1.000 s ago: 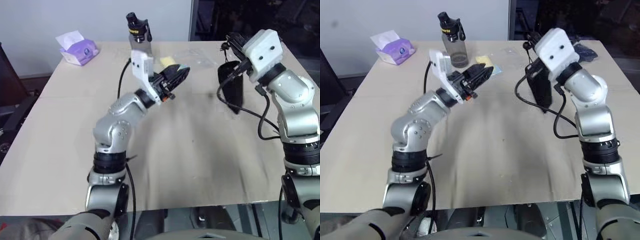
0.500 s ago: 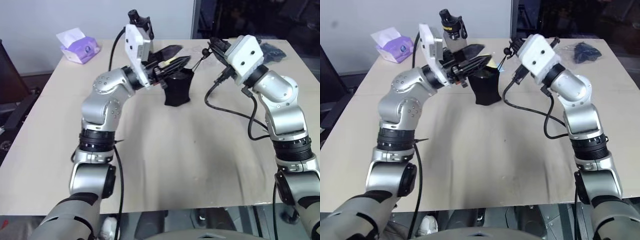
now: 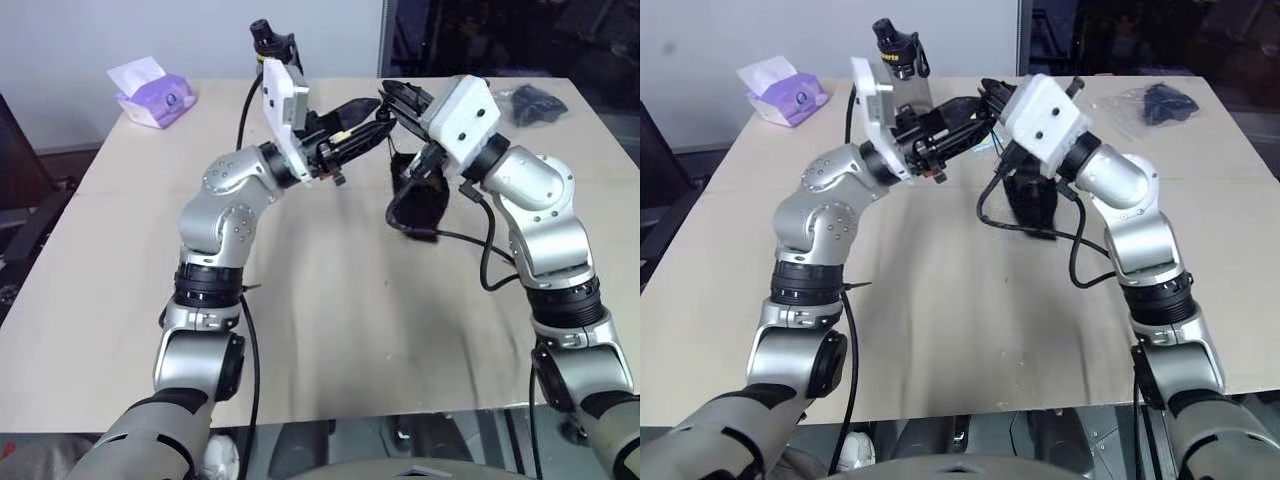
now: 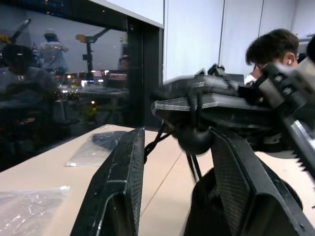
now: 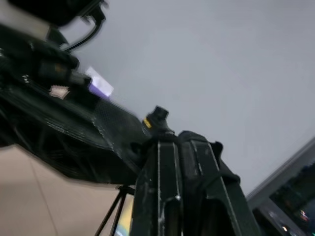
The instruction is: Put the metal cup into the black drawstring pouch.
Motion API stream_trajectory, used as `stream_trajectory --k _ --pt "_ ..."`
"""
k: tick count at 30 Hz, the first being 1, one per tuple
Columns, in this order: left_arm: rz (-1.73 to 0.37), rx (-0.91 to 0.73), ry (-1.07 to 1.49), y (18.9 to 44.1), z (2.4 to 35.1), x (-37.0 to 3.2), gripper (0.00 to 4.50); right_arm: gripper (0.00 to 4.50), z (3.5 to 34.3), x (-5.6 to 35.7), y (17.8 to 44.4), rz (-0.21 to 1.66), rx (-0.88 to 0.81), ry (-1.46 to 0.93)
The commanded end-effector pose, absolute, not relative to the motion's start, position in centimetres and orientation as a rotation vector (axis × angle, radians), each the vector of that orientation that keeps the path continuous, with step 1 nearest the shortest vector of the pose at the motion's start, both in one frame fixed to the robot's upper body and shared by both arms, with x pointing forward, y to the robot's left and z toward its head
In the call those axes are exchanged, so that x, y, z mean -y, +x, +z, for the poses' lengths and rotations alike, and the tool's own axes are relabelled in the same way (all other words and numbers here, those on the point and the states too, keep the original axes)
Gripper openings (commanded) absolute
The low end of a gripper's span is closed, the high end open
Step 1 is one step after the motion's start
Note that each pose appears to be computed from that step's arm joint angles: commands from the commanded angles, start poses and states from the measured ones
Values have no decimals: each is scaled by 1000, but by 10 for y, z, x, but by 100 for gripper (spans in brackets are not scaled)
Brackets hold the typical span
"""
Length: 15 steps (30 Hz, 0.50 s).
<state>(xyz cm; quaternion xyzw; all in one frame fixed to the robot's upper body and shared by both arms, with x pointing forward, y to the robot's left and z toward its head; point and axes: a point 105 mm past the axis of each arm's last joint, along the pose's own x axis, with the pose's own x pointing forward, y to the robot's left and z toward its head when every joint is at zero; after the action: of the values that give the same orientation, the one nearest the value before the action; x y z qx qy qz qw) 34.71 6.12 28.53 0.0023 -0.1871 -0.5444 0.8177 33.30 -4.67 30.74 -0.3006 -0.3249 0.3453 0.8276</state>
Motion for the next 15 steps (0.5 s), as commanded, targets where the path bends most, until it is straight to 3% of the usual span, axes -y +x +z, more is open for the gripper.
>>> stream_trajectory --k 1,13,15 --pt "-1167 429 13 346 290 -59 206 0 327 38 316 757 786 -636" --pt "-1174 468 -81 334 309 -68 206 0 314 39 320 762 748 -668" --pt "-1178 462 -85 333 308 -67 160 0 314 39 321 758 748 -671"
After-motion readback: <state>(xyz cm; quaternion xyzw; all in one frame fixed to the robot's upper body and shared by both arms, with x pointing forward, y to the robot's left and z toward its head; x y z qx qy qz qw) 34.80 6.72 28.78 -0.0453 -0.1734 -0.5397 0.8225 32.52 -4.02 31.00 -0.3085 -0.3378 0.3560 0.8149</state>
